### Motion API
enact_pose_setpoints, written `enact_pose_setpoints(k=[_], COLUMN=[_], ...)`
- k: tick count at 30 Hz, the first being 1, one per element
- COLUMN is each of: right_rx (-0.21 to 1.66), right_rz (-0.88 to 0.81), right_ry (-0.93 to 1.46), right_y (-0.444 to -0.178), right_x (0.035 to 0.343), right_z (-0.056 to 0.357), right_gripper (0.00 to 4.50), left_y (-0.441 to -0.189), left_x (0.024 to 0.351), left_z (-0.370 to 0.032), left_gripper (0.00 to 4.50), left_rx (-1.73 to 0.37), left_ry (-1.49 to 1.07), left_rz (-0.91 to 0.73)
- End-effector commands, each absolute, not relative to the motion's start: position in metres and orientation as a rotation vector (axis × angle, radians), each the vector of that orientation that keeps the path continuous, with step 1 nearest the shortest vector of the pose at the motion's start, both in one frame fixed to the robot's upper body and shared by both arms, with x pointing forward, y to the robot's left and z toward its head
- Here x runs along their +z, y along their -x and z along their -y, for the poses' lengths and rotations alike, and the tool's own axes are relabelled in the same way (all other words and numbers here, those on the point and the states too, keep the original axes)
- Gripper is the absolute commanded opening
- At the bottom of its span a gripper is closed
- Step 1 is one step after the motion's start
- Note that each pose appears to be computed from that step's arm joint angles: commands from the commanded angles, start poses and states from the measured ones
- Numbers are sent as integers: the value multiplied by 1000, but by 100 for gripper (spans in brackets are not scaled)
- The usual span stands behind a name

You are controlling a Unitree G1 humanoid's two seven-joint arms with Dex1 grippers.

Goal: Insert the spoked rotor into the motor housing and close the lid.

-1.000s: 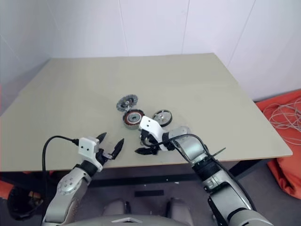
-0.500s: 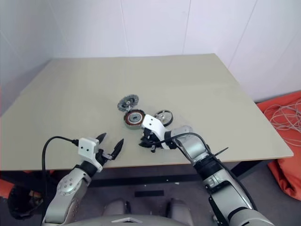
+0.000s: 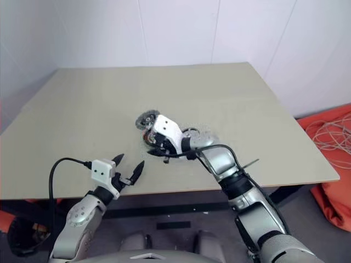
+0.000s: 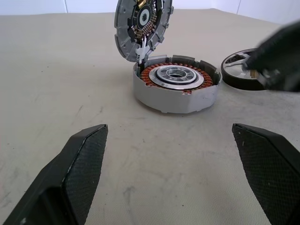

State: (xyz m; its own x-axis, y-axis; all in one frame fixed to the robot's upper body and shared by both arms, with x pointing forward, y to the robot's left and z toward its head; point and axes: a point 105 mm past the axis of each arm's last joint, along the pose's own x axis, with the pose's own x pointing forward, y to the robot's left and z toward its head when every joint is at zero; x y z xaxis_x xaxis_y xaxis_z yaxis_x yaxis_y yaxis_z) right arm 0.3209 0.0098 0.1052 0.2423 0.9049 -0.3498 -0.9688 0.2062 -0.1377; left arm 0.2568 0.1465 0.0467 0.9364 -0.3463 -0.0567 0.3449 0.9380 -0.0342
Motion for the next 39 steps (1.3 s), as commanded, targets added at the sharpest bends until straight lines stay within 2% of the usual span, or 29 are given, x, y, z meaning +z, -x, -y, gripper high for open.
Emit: enact_pose_setpoints(k=[1,14,39], right_rx=[1210,1102,1014], right_rz=[-158,-217,-273], right_ry=[367,330,315], right_y=[-343,-374,-398], right_x=[115,106,94], right_z=[-13,-20,-21], right_gripper=[58,58,58], left_y=[-259,-260,-259], left_x=[56,56,55], left_z=[-146,-147,-146], left_gripper=[450,450,450], left_rx=[-354,-354,-352], left_ry=[24,19,23], left_rz=[-22,-18,-20])
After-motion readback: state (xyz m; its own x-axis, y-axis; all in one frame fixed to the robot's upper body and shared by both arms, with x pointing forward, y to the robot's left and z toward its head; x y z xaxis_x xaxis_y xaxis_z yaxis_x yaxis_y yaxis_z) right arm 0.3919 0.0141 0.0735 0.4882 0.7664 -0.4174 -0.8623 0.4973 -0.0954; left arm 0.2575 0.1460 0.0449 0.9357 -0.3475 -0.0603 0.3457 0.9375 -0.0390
